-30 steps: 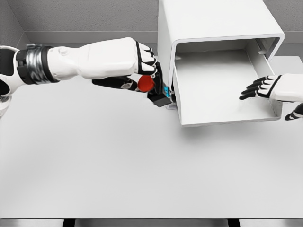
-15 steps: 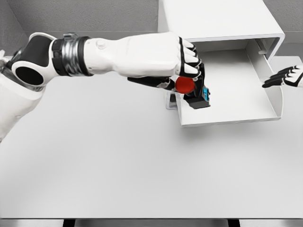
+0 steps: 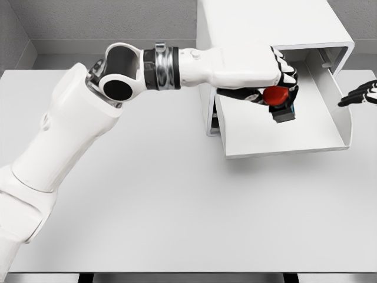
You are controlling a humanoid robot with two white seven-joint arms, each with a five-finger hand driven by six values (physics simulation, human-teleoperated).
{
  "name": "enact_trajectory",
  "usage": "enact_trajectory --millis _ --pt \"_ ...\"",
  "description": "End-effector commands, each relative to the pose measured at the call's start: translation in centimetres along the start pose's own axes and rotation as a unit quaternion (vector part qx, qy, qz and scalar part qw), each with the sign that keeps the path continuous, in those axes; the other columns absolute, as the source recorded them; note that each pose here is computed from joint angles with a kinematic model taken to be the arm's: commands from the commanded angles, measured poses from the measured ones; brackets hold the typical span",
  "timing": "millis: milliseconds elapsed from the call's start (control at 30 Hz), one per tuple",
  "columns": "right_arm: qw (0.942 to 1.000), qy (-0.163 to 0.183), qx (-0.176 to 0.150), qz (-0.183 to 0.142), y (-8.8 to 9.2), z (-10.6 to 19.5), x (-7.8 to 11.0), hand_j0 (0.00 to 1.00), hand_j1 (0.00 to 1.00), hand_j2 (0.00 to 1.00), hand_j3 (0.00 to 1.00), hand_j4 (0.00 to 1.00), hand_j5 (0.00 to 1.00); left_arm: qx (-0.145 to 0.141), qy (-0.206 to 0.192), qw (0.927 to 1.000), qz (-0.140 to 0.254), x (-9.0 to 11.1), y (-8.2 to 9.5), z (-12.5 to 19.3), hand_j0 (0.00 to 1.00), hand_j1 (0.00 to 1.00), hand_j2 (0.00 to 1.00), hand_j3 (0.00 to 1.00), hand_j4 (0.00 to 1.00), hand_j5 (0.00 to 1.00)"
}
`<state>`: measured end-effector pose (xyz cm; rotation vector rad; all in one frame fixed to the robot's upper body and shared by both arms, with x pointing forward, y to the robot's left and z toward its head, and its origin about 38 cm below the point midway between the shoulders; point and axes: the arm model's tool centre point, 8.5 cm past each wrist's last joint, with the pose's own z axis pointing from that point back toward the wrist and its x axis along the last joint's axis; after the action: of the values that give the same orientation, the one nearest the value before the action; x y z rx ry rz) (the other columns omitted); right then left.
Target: Slide open multi-storey tabletop storage cabinets and put open load switch and slide close multi-storey tabletop storage cabinets
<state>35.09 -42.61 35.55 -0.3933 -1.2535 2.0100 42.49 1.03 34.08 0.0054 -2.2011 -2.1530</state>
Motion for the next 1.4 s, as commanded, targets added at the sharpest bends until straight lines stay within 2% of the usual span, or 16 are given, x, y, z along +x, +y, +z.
enact_trajectory --millis 0,167,333,467,600,767,800,833,867,900,1000,1367 --pt "0.9998 0.010 -0.016 0.004 -1.0 0.8 -0.3 1.00 1.00 1.00 1.00 1.00 1.00 -0.002 0.009 0.9999 0.013 -0.7 -0.7 -0.7 0.41 0.41 0.41 0.41 0.41 0.41" --pt "0.9998 0.009 -0.017 0.004 -1.1 0.8 -0.3 1.00 1.00 1.00 1.00 1.00 1.00 -0.017 0.029 0.9989 0.033 -2.1 -2.3 -1.7 0.41 0.41 0.41 0.41 0.41 0.41" --pt "0.9998 0.009 -0.016 0.004 -1.0 0.7 -0.3 1.00 1.00 1.00 1.00 1.00 1.00 -0.027 0.041 0.9980 0.041 -2.8 -3.3 -2.2 0.41 0.41 0.41 0.41 0.41 0.41" --pt "0.9999 0.009 -0.014 0.001 -0.8 0.6 -0.3 1.00 1.00 1.00 1.00 1.00 1.00 -0.027 0.043 0.9975 0.049 -3.1 -3.6 -2.6 0.41 0.41 0.41 0.41 0.41 0.41" --pt "0.9999 0.010 -0.014 0.002 -0.8 0.7 -0.3 1.00 1.00 1.00 1.00 1.00 1.00 -0.039 0.056 0.9970 0.036 -3.3 -3.8 -2.4 0.42 0.42 0.42 0.42 0.42 0.42" --pt "0.9998 0.010 -0.015 0.003 -0.9 0.7 -0.3 1.00 1.00 1.00 1.00 1.00 1.00 -0.039 0.056 0.9970 0.036 -3.3 -3.8 -2.5 0.44 0.44 0.44 0.44 0.44 0.44" --pt "0.9998 0.010 -0.015 0.003 -1.0 0.8 -0.3 1.00 1.00 1.00 1.00 1.00 1.00 -0.040 0.061 0.9967 0.036 -3.4 -3.7 -2.4 0.48 0.48 0.48 0.48 0.48 0.48" --pt "0.9998 0.010 -0.016 0.004 -1.0 0.8 -0.3 1.00 1.00 1.00 1.00 1.00 1.00 -0.040 0.067 0.9962 0.040 -3.6 -3.7 -2.4 0.62 0.62 0.62 0.62 0.62 0.62" --pt "0.9998 0.010 -0.016 0.004 -1.0 0.8 -0.3 1.00 1.00 1.00 1.00 1.00 1.00 -0.039 0.086 0.9942 0.052 -3.9 -3.7 -2.4 0.83 0.83 0.83 0.83 0.83 0.83" --pt "0.9998 0.010 -0.016 0.003 -1.0 0.8 -0.3 1.00 1.00 1.00 1.00 1.00 1.00 -0.039 0.092 0.9934 0.056 -4.1 -3.7 -2.3 0.91 0.91 0.91 0.91 0.91 0.91" --pt "0.9998 0.009 -0.015 0.004 -1.0 0.7 -0.3 1.00 1.00 1.00 1.00 1.00 1.00 -0.038 0.092 0.9935 0.055 -4.1 -3.6 -2.3 0.96 0.96 0.96 0.96 0.96 0.96" --pt "0.9999 0.007 -0.014 0.003 -0.9 0.6 -0.2 1.00 1.00 1.00 1.00 1.00 1.00 -0.035 0.089 0.9937 0.059 -3.9 -3.7 -2.4 0.94 0.94 0.94 0.94 0.94 0.94"
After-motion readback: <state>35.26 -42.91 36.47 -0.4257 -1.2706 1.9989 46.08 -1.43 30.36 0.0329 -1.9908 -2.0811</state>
